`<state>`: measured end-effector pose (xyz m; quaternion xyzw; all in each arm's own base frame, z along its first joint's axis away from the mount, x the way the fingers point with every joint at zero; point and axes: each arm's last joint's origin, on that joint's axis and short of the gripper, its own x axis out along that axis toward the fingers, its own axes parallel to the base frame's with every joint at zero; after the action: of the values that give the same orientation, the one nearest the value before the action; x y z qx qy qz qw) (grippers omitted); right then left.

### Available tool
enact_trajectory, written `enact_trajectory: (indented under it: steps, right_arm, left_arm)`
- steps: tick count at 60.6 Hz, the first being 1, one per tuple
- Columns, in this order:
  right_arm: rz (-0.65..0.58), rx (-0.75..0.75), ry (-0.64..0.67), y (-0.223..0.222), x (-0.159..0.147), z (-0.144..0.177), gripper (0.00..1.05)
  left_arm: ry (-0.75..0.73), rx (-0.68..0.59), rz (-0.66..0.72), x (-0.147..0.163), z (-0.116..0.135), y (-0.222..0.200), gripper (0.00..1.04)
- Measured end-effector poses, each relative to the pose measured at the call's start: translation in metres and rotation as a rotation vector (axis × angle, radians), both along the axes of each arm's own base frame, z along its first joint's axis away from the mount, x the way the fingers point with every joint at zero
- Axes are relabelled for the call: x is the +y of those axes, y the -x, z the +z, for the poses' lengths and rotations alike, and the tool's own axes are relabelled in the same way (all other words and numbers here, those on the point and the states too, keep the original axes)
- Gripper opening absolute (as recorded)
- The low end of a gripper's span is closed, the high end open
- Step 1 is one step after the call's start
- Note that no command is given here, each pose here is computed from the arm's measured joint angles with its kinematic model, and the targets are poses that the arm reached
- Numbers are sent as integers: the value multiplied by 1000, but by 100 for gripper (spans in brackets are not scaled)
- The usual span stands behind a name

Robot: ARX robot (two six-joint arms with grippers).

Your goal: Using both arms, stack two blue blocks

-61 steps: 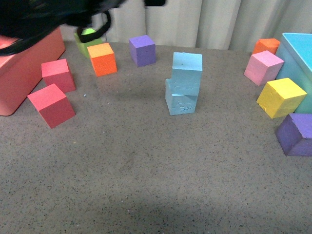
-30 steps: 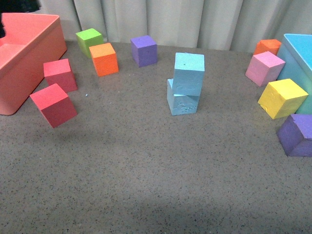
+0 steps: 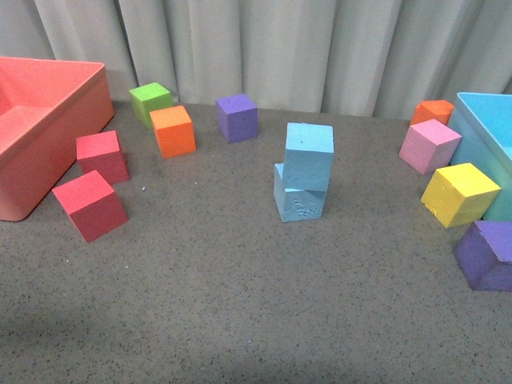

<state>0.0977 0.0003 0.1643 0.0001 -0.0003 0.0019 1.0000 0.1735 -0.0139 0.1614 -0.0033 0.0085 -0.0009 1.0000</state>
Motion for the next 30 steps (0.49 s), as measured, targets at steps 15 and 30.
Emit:
enact_trajectory:
  steps: [15,30]
  right_arm:
    - [0,0,0,0,0,0,95]
    - [0,0,0,0,0,0,95]
  left_arm:
    - [1,-4,5,13,1,19,4]
    - [1,-19,2,14,6,33,4]
